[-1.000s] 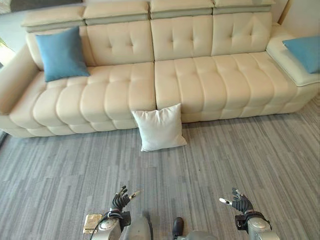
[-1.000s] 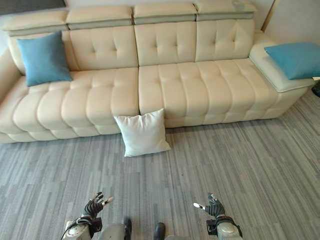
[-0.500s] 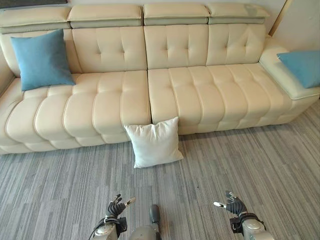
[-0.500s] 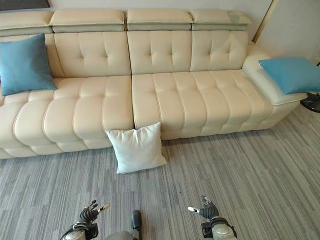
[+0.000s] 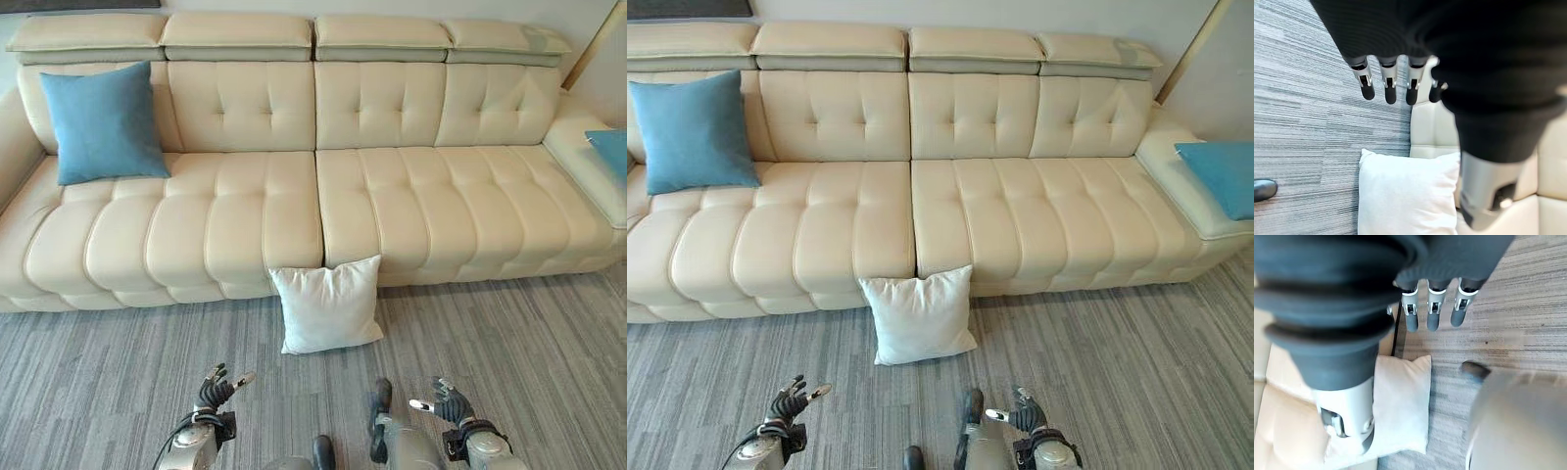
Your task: Pick up all the scattered cushions and arrange them neatly on the sofa.
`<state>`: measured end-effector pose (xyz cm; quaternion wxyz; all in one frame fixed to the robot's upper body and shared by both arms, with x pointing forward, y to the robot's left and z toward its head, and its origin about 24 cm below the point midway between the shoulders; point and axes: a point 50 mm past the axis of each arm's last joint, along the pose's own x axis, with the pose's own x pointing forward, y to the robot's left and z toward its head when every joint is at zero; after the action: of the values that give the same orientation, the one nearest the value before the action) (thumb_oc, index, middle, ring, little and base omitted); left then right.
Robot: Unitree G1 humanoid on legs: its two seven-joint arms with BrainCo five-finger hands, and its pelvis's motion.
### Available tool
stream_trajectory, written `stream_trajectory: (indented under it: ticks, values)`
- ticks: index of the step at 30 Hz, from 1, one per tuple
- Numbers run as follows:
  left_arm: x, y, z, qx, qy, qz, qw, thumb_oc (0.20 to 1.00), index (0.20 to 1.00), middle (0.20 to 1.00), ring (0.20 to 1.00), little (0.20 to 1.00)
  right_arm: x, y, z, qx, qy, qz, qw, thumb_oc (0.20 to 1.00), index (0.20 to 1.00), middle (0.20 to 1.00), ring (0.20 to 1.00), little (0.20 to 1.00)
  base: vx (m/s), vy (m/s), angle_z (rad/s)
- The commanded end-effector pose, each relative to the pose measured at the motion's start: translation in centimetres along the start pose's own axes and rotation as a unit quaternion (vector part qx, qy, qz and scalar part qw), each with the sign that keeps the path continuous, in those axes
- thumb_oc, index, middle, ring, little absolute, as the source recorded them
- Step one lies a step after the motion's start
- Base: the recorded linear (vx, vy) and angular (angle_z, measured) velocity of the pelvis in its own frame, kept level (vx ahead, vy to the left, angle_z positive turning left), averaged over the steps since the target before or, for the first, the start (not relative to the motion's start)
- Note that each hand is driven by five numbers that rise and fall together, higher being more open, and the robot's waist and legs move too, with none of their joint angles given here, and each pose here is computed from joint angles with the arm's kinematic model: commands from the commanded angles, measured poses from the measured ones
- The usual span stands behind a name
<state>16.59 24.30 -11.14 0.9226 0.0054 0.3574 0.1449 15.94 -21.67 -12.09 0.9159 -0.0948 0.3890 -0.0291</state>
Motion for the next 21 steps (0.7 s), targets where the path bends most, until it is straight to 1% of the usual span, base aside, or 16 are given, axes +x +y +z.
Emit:
stream_trajectory:
  ticks: [1, 6, 10, 14, 21]
  values:
    - [0.6, -0.7, 3.0, -0.007, -0.064, -0.014, 0.998, 1.000, 1.000, 1.000, 1.000, 1.000, 0.5, -1.3, 1.9, -0.005, -0.031, -0.021, 0.999, 1.000, 1.000, 1.000, 1.000, 1.000, 0.38, -0.181, 0.00]
    - [0.3, -1.6, 1.6, -0.028, -0.041, -0.023, 0.999, 1.000, 1.000, 1.000, 1.000, 1.000, 0.4, -2.2, 1.7, -0.004, -0.029, -0.030, 0.999, 1.000, 1.000, 1.000, 1.000, 1.000, 0.37, -0.241, 0.13]
    - [0.3, -2.3, 2.2, -0.043, -0.053, -0.032, 0.997, 1.000, 1.000, 1.000, 1.000, 1.000, 0.5, -2.7, 2.4, -0.009, -0.043, -0.031, 0.999, 1.000, 1.000, 1.000, 1.000, 1.000, 0.23, -0.263, 0.24]
    - [0.3, -2.8, 2.3, -0.048, -0.051, -0.037, 0.997, 1.000, 1.000, 1.000, 1.000, 1.000, 0.5, -3.1, 2.5, -0.014, -0.043, -0.038, 0.998, 1.000, 1.000, 1.000, 1.000, 1.000, 0.16, -0.157, -0.12]
    - [0.1, -2.8, 0.8, -0.042, -0.024, -0.028, 0.998, 1.000, 1.000, 1.000, 1.000, 1.000, 0.4, -2.8, 1.7, -0.015, -0.027, -0.037, 0.999, 1.000, 1.000, 1.000, 1.000, 1.000, 0.18, 0.001, 0.01]
